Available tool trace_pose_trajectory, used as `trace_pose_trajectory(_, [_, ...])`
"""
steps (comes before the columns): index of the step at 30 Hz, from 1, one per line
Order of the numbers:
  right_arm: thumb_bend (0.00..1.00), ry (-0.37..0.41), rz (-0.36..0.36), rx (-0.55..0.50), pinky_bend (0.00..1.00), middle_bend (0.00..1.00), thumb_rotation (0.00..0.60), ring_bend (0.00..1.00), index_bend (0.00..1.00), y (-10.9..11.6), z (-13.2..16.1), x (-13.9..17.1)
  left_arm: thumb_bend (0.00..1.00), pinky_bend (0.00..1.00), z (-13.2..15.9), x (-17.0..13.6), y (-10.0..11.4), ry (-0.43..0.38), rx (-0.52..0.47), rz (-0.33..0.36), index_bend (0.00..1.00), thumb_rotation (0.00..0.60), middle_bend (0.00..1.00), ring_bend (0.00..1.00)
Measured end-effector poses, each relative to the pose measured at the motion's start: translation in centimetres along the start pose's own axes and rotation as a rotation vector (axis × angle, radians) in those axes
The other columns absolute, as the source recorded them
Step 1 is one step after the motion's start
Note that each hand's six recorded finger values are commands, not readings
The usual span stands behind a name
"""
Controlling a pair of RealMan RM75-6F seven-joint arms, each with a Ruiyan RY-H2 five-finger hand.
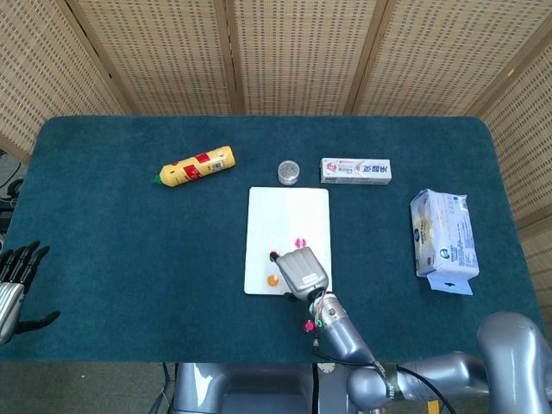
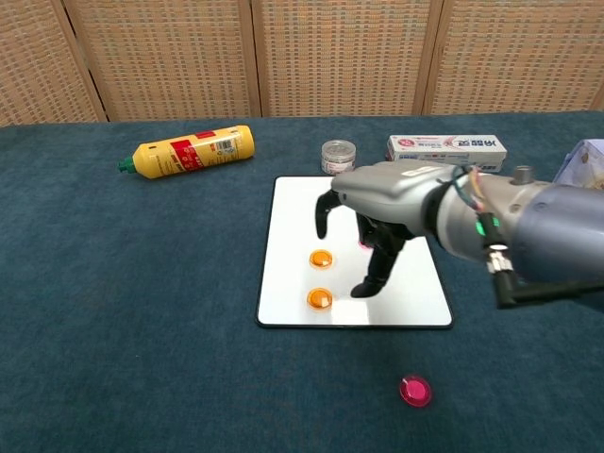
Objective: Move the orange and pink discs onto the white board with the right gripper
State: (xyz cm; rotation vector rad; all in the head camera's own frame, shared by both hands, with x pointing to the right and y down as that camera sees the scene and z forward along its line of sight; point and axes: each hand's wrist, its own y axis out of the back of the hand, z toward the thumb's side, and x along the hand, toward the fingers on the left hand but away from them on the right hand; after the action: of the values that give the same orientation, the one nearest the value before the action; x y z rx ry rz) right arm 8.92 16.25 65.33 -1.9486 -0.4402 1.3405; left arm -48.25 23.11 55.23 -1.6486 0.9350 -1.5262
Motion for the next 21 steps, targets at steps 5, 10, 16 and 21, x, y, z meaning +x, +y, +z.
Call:
trace_pose_trajectory(5, [0.26,0.006,0.044,0.005,1.00,0.99,0.600,0.95,0.37,-1.9,-2.4,3.3,0.00,0.00,0.3,-0.5,0.0,-0.014,0.005,0.010,0.00,0.600,0.00,0.00])
trace_pose_trajectory(10, [0.26,0.030,0.063,-0.005,1.00,0.99,0.600,0.95,0.38,-3.3,-3.8,6.0,0.00,0.00,0.5,-0.7,0.0,-0.020,0.009,0.013,0.00,0.600,0.00,0.00])
trace_pose_trajectory(16, [0.26,0.058,0.098,-0.014,1.00,0.99,0.600,0.95,0.39,-5.3,-4.3,7.6,0.00,0.00,0.5,-0.7,-0.2,-0.018,0.016,0.009,0.00,0.600,0.00,0.00])
trace_pose_trajectory(21, [0.26,0.058,0.120,-0.027,1.00,0.99,0.600,0.95,0.39,-6.7,-4.4,7.2,0.00,0.00,0.5,-0.6,-0.3,-0.014,0.017,0.004,0.00,0.600,0.00,0.00])
